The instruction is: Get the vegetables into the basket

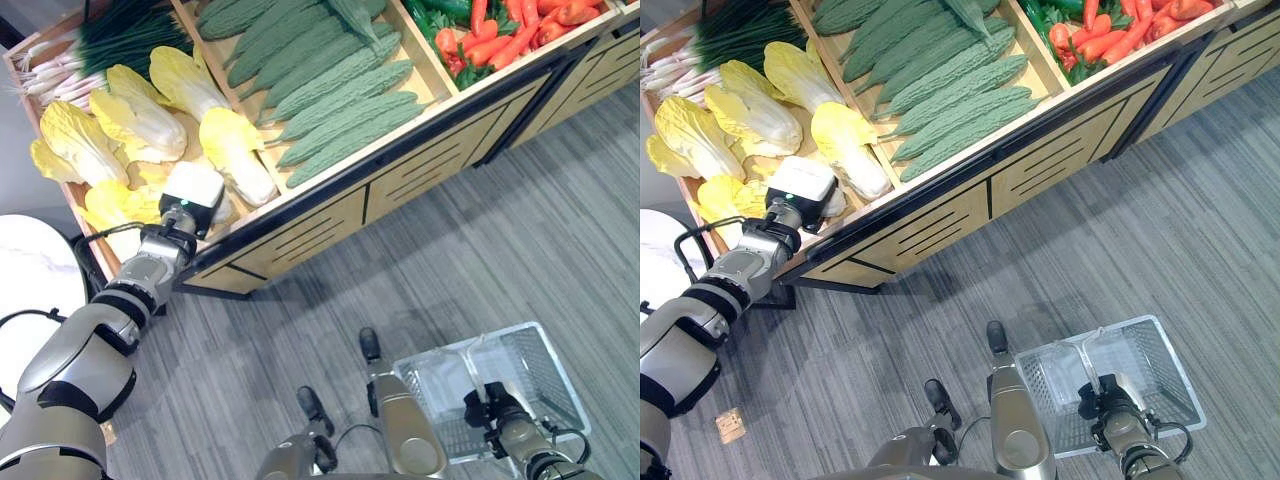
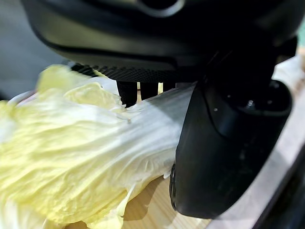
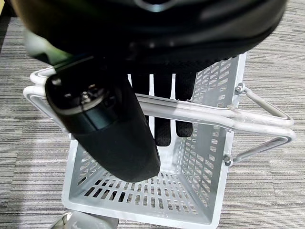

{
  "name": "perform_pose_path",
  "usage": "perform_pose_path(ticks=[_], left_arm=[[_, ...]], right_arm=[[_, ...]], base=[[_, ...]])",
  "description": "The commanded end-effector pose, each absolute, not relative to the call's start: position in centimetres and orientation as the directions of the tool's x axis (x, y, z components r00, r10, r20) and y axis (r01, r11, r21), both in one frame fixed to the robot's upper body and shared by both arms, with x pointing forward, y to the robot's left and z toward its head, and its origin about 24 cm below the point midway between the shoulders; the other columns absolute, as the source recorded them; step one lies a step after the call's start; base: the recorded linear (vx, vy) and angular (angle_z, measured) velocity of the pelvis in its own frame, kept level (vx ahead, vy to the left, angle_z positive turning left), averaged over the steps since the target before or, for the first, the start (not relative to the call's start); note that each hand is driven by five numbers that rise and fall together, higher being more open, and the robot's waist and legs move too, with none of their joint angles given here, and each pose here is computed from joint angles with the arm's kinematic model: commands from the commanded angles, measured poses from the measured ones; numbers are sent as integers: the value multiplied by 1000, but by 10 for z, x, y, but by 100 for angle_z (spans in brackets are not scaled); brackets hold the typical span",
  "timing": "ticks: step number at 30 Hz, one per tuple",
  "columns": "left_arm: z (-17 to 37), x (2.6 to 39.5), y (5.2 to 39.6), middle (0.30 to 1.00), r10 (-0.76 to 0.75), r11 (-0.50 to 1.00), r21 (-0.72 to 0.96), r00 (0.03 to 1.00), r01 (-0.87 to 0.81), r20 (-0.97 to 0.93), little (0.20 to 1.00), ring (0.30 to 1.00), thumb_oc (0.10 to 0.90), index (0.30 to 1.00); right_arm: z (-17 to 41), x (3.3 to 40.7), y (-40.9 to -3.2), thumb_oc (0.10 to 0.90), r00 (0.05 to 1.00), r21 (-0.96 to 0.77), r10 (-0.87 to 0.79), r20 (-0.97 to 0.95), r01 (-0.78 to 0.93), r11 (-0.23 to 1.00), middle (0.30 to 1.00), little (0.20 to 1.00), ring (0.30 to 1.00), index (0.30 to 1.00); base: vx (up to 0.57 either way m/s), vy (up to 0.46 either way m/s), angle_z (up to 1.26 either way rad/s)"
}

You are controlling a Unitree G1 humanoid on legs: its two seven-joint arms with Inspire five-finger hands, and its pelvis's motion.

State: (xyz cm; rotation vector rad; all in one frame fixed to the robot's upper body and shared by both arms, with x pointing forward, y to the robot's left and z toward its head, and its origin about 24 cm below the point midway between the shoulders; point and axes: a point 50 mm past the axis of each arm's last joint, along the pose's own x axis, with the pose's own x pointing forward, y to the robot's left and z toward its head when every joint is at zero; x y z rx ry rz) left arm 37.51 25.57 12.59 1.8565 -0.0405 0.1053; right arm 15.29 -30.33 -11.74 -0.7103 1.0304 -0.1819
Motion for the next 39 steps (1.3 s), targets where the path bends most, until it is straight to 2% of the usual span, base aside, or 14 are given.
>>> perform_pose_path(ticks=[1,6,8,16,21,22,23,25,26,29,33,39], left_arm=[[126,362,287,300,146,-277,957,981,-86,130,300,300,400,300],[146,361,268,300,54,-222,953,973,-205,222,300,300,400,300],[168,355,257,300,-26,-198,929,950,-311,312,300,300,400,300],[189,322,255,300,-106,-136,894,903,-427,416,300,300,400,300],[193,305,246,300,-136,-22,884,878,-466,459,300,300,400,300],[185,296,242,300,-129,103,884,875,-456,467,300,300,400,300],[184,294,243,300,-126,104,885,876,-454,465,300,300,400,300],[165,275,237,300,-96,302,868,894,-394,438,300,300,400,300],[165,274,238,300,-94,303,868,895,-392,437,300,300,400,300],[132,266,225,300,-56,526,807,935,-270,350,300,300,400,300],[123,267,209,300,-107,610,772,946,-179,304,300,300,400,300],[115,262,185,300,-164,860,511,951,7,263,300,300,400,300]], right_arm=[[-136,113,-294,400,429,-589,-450,-783,-278,759,300,300,300,300],[-140,102,-294,400,386,-571,-451,-805,-298,765,300,300,300,300],[-142,95,-293,400,357,-553,-444,-822,-310,774,300,300,300,300],[-149,79,-287,400,288,-497,-414,-864,-341,798,300,300,300,300],[-151,74,-285,400,259,-478,-408,-876,-345,808,300,300,300,300],[-152,72,-283,400,249,-470,-404,-880,-333,817,300,300,300,300],[-151,72,-284,400,249,-471,-406,-880,-337,815,300,300,300,300],[-152,72,-282,400,239,-463,-403,-883,-301,834,300,300,300,300],[-152,72,-283,400,238,-463,-404,-883,-303,833,300,300,300,300],[-153,73,-281,400,238,-461,-402,-884,-298,836,300,300,300,300],[-152,79,-281,400,243,-468,-409,-880,-288,836,300,300,300,300],[-149,94,-278,400,289,-481,-406,-867,-274,833,300,300,300,300]], base=[[-5,15,12],[-11,18,15],[20,18,26],[27,16,10],[7,11,8],[7,15,5],[0,0,0],[-17,46,2],[-26,58,2],[-31,45,0],[-38,29,2],[-29,34,1]])
